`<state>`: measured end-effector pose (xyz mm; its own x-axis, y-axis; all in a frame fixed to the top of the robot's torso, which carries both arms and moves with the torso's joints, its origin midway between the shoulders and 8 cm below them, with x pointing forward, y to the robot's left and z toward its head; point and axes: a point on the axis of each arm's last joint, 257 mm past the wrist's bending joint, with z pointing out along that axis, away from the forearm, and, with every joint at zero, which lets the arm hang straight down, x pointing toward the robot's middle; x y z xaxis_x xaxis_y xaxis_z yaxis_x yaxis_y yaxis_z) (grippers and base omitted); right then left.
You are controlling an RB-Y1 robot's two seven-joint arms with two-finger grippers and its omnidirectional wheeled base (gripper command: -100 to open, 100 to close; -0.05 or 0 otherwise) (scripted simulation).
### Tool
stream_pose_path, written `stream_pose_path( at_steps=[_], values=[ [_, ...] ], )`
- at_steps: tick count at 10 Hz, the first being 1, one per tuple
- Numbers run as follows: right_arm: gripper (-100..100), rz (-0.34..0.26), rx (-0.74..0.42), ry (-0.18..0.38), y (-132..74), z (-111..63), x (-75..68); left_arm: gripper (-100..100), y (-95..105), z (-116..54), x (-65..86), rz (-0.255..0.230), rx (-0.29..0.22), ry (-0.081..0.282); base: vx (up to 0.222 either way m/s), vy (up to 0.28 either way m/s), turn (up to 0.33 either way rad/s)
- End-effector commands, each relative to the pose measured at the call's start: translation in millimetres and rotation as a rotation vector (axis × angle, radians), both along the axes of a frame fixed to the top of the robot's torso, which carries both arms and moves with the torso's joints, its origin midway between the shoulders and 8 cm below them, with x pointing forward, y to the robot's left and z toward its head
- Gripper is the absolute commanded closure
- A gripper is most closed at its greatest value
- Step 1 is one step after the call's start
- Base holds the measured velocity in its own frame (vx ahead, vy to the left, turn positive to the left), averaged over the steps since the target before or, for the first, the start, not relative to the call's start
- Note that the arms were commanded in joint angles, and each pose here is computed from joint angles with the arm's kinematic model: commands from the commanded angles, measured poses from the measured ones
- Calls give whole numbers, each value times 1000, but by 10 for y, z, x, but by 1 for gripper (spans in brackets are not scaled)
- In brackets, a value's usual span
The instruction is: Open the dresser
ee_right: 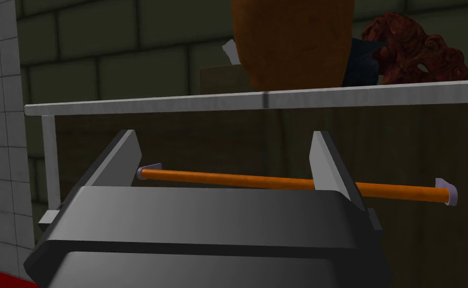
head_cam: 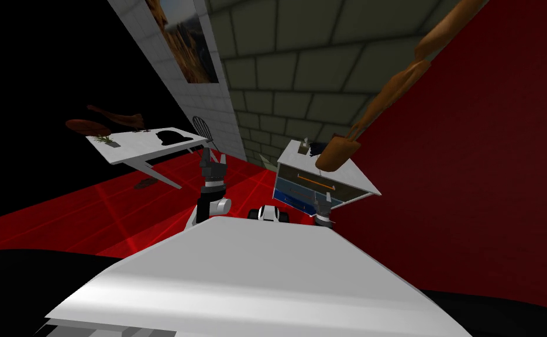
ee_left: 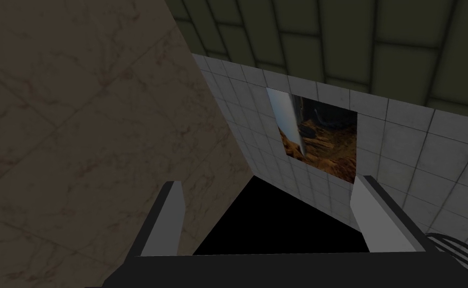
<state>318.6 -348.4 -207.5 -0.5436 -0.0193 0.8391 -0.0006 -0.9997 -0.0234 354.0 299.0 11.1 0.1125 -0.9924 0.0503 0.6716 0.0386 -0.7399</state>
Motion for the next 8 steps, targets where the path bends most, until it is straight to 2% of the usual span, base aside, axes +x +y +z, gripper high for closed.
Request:
stream_pose_path(
  at_steps=[1, 5, 8],
  values=[
    [-100, 30, 77, -7, -40, -70, -55, 0, 0, 0, 0, 0, 0, 0, 57, 11, 53],
    [-100, 65, 160, -16, -72, -127, -112, 0, 0, 0, 0, 0, 0, 0, 39, 4, 33],
    [-100, 95, 261, -37, -118, -223, -223, 0, 0, 0, 0, 0, 0, 0, 54, 3, 75]
  ],
)
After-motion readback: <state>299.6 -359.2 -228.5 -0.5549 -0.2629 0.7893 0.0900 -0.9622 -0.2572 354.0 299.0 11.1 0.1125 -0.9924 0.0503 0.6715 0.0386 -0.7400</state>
